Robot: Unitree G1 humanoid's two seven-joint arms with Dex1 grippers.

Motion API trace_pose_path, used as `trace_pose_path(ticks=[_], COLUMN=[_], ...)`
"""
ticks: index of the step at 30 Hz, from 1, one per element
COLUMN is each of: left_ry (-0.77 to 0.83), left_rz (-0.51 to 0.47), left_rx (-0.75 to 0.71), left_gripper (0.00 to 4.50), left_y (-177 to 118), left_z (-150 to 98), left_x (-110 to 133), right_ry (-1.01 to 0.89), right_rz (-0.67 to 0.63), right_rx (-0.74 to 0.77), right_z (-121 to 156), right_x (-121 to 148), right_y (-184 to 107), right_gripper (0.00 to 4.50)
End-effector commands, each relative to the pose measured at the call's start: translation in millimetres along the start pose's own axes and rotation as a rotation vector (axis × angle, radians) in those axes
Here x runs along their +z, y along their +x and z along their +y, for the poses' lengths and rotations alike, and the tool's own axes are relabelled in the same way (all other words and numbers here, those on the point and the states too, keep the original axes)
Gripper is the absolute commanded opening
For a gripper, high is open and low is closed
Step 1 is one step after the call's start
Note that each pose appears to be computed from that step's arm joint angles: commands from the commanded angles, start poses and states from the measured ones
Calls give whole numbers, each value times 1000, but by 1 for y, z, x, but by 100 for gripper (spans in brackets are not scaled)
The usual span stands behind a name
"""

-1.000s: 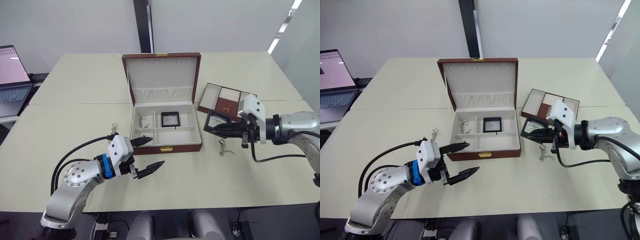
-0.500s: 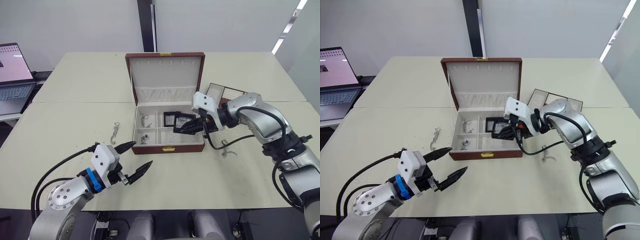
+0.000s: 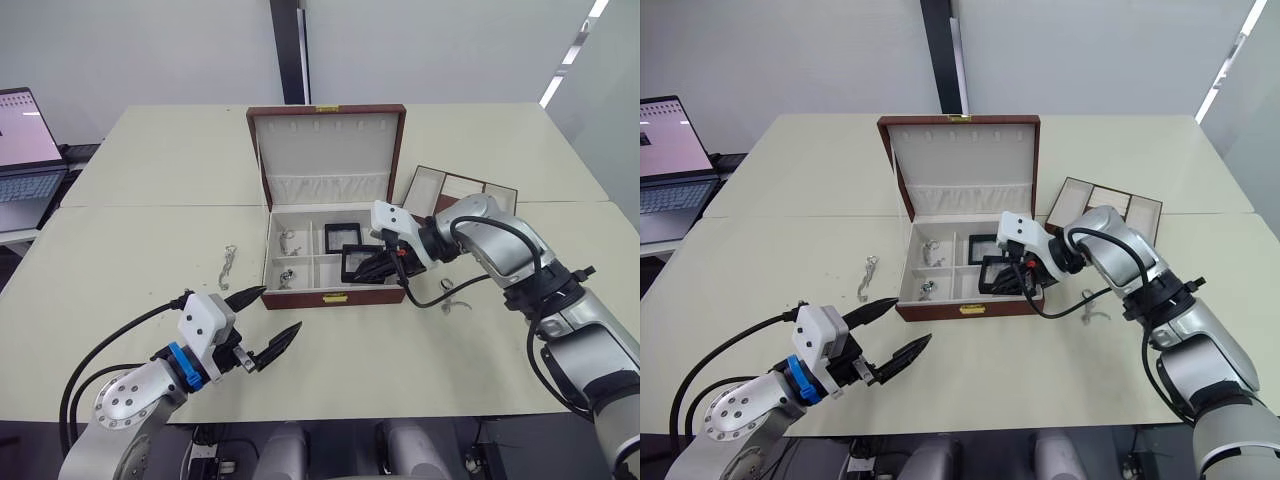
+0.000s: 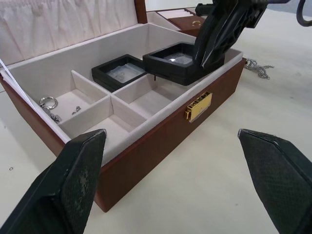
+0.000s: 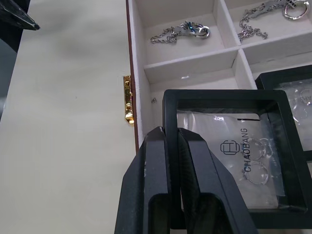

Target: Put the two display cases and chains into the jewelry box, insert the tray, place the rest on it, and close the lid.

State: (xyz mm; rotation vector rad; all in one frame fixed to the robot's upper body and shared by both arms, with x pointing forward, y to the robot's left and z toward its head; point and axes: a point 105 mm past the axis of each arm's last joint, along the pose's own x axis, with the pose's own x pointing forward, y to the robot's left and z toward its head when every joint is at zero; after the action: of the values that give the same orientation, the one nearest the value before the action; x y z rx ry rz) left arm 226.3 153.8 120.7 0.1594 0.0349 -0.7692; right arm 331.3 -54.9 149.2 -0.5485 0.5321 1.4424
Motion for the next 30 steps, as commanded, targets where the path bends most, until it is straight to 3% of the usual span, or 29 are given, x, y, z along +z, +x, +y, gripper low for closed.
trace_pose_path(ticks=[1,6,8,16,23,30], left_ry=[40,39,40,31,17,7], left_rz=[-39,-36,-35,-34,-20,21], left_rx=[-13,-13,-13,-14,-1,101], left_gripper=[450,450,450,450,450,450], left_y=[0,0,0,1,1,-9], left_z=[-6,-7,-6,-3,11,53], left_x=[12,11,11,10,11,10], right_ry=[-33,-26,-26,-36,7,111], right_rz=[-13,-23,-35,-131,-350,-481], right_rx=[2,11,10,-10,-138,-409], right_z=[0,1,0,-3,-11,-10], right_x=[7,9,12,32,37,-21], right_y=[-1,-1,-2,-17,-54,-91], right_gripper=[1,1,70,257,444,444])
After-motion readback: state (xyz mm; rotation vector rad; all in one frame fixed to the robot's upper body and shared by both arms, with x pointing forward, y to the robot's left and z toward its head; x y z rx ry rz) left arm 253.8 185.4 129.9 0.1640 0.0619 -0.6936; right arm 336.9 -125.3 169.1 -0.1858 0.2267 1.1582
